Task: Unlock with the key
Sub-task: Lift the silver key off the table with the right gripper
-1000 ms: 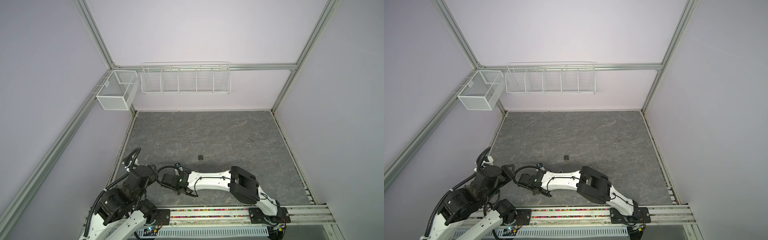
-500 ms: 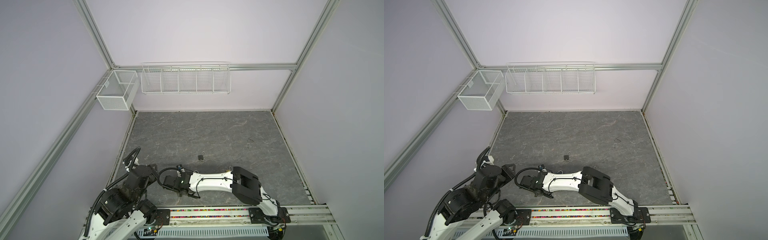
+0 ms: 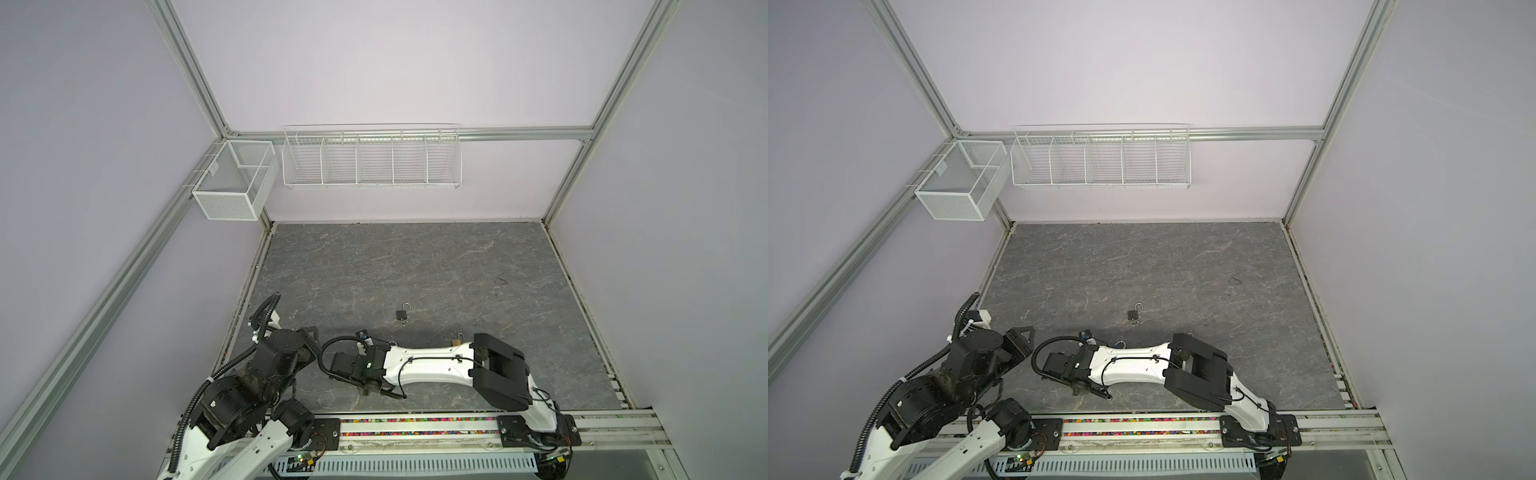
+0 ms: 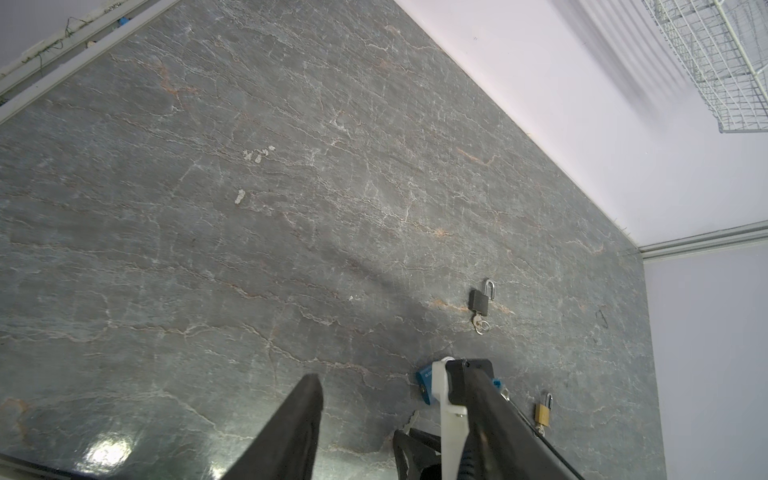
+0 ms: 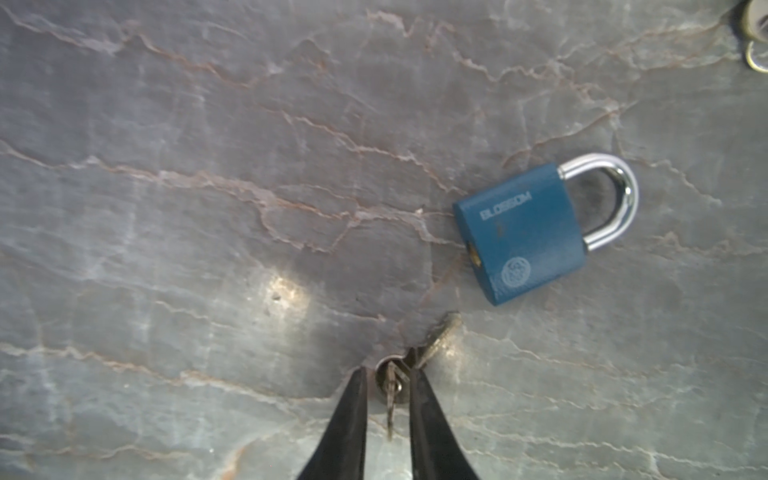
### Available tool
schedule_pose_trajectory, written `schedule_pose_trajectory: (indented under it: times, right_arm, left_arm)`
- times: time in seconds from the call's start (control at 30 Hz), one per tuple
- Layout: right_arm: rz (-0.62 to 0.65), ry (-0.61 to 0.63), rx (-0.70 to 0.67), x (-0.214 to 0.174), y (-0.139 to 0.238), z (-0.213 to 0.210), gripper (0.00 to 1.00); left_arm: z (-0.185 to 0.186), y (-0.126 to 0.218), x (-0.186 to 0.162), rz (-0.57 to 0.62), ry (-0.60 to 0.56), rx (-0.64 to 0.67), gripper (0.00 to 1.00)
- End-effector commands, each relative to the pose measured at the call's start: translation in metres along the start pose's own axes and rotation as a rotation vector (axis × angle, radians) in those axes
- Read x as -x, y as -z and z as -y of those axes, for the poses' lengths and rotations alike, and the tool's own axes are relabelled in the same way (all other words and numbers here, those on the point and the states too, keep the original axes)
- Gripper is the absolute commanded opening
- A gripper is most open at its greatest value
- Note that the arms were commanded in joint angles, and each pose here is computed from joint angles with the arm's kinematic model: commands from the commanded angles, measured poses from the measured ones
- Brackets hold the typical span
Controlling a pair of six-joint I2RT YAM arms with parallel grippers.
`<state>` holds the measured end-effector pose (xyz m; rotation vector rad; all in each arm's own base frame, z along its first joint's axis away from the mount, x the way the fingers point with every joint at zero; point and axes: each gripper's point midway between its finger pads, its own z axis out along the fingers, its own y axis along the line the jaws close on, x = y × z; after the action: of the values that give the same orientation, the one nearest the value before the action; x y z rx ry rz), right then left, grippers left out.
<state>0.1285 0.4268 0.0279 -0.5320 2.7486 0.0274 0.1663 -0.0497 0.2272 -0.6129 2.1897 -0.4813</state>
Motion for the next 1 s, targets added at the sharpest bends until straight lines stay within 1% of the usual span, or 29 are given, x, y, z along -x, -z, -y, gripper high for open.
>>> schedule_pose_trajectory:
  times: [0.0, 0.13, 0.2, 0.4, 0.5, 0.77, 0.97]
  right_arm:
    - [-0.012, -0.012, 0.005, -0.006, 0.006, 0.005, 0.22]
    - [-0.029, -0.011, 0.007, -0.010, 0.002, 0.004, 0.20]
    - [-0.029, -0.012, 0.011, -0.011, 0.000, 0.004, 0.16]
    - [-0.027, -0.008, 0.012, -0.009, 0.000, 0.004, 0.15]
    - [-0.040, -0.010, 0.034, -0.010, -0.001, 0.003, 0.11]
    - [0.018, 0.001, 0.059, 0.002, 0.018, 0.007, 0.07]
    - [0.099, 0.031, 0.199, 0.015, 0.048, 0.002, 0.06]
  left_arm:
    - [0.003, 0.003, 0.002, -0.002, 0.004, -0.006, 0.56]
    - [0.004, 0.002, 0.001, -0.009, 0.006, -0.010, 0.56]
    - [0.006, 0.002, 0.000, -0.013, 0.007, -0.017, 0.56]
    - [0.008, 0.002, 0.001, -0.017, 0.006, -0.022, 0.56]
    - [0.010, 0.002, 0.001, -0.017, 0.010, -0.030, 0.56]
    - [0.013, 0.004, 0.002, -0.019, 0.021, -0.043, 0.57]
    - [0.020, 0.009, 0.005, -0.019, 0.044, -0.077, 0.57]
